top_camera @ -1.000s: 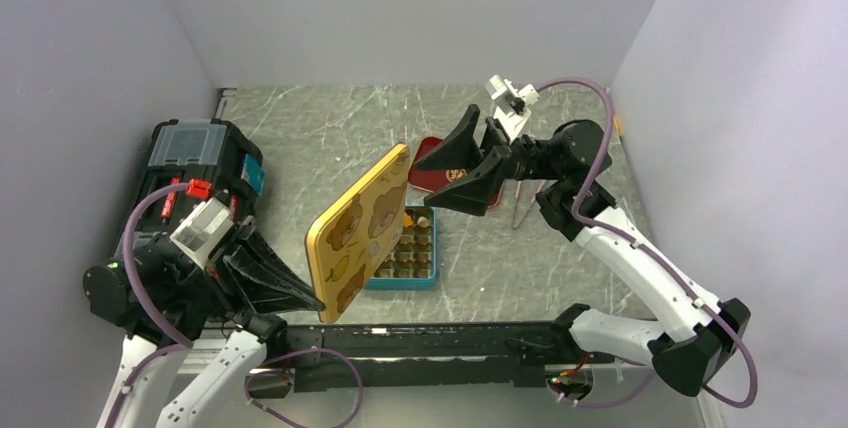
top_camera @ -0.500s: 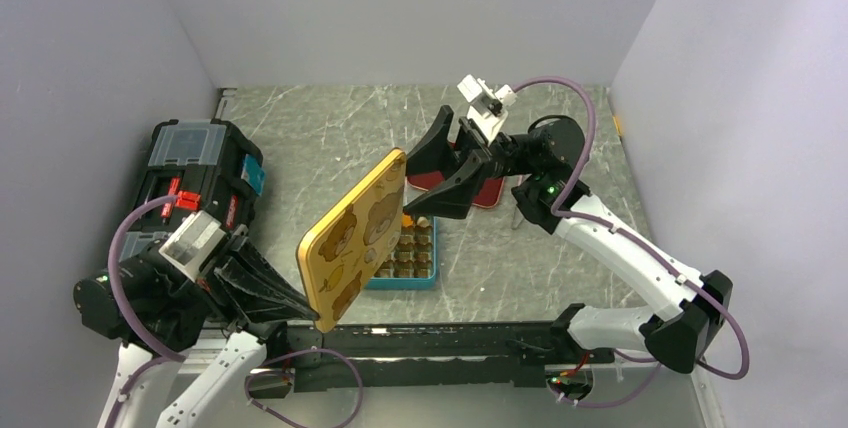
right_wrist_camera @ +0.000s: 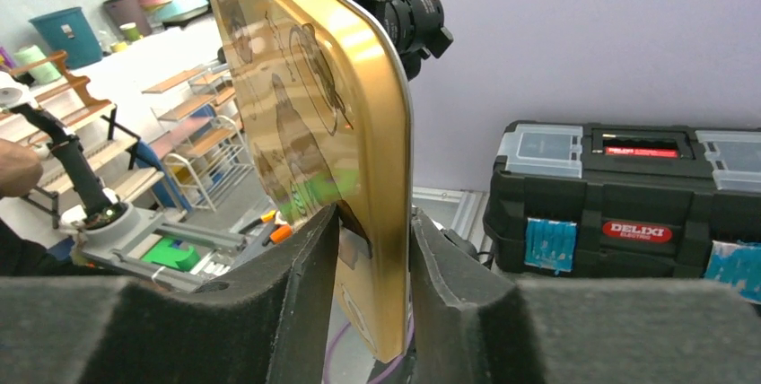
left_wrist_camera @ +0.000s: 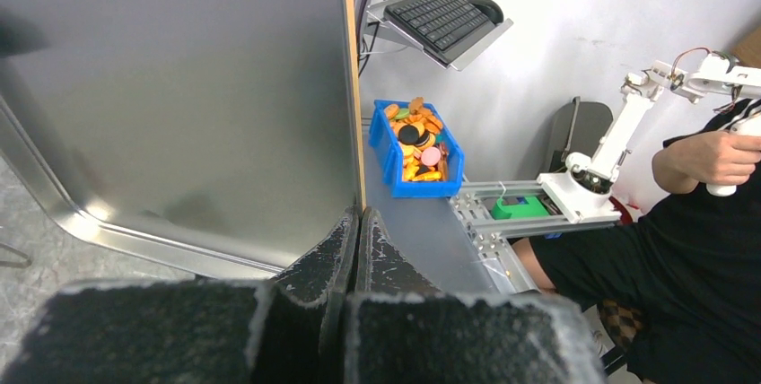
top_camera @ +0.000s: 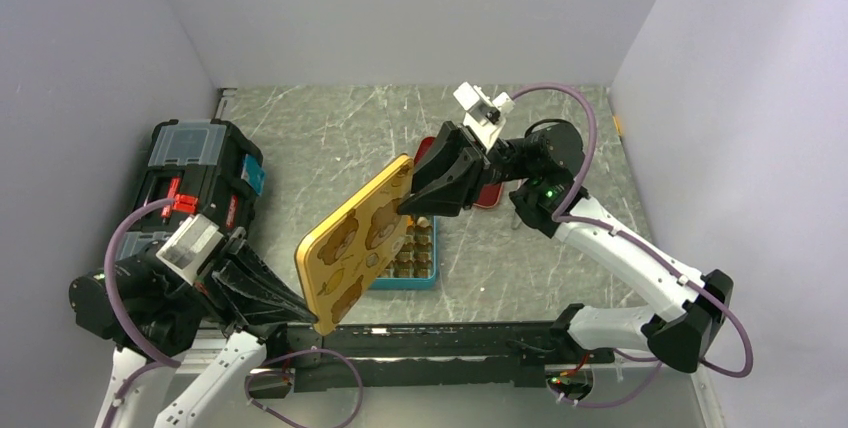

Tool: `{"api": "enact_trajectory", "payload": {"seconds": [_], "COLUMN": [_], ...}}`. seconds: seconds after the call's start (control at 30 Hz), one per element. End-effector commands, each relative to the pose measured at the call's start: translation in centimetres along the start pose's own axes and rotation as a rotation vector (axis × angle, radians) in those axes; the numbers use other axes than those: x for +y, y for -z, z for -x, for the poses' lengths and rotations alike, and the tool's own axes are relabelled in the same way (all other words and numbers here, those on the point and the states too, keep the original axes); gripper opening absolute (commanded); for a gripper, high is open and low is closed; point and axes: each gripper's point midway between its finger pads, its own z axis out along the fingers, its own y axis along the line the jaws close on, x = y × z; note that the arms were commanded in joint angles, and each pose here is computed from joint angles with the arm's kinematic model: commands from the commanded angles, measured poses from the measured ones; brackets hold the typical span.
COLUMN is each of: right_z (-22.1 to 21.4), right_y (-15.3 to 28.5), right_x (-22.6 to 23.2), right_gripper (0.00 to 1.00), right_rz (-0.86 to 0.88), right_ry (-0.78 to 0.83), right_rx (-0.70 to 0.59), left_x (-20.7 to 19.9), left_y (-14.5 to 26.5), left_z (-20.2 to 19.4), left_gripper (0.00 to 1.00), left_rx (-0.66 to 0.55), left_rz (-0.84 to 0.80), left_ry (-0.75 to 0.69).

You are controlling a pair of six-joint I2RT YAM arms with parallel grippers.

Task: Pack the cookies

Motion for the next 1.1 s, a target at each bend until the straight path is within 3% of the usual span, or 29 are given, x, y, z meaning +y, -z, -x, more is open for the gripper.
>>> {"api": "enact_trajectory", "payload": {"seconds": [0.0,0.2,0.33,0.47,0.57,0.83,1.07], "right_z": [1.8,1.7,1.6,1.4,1.2,1.2,1.4], "right_y": [0.0,0.2,0.4,0.7,0.9,1.3,1.6], "right_x": [2.3,2.7,3.1,3.7,4.0,4.4,4.7], "right_gripper": [0.30,0.21,0.19,0.16,0.13,0.00,0.00], "right_rz": [0.043,0.043,0.046,0.046,0.038,0.016,-0.008], "right_ry": [0.086,0.090,0.092,0.108,0.113,0.127,0.139], "right_rx": [-0.018,-0.014,-0.007,-0.003,0.005,0.013,0.020], "left_x": [-0.6,0.8,1.8,2.4,2.7,4.1,5.4], "left_y": [0.0,-0.1,-0.2,-0.2,-0.3,-0.4,-0.4], "left_z": [0.7,0.5,0.6,0.9,1.3,1.5,1.8], "left_gripper": [0.00,0.00,0.08,0.27,0.34,0.37,0.41], "left_rx": [-0.013,-0.004,0.003,0.009,0.015,0.018,0.025], "left_rz": [0.005,0.039,0.061,0.083,0.096,0.123,0.174], "left_ry": [-0.077,-0.051,-0.044,-0.043,-0.052,-0.037,-0.033]}}
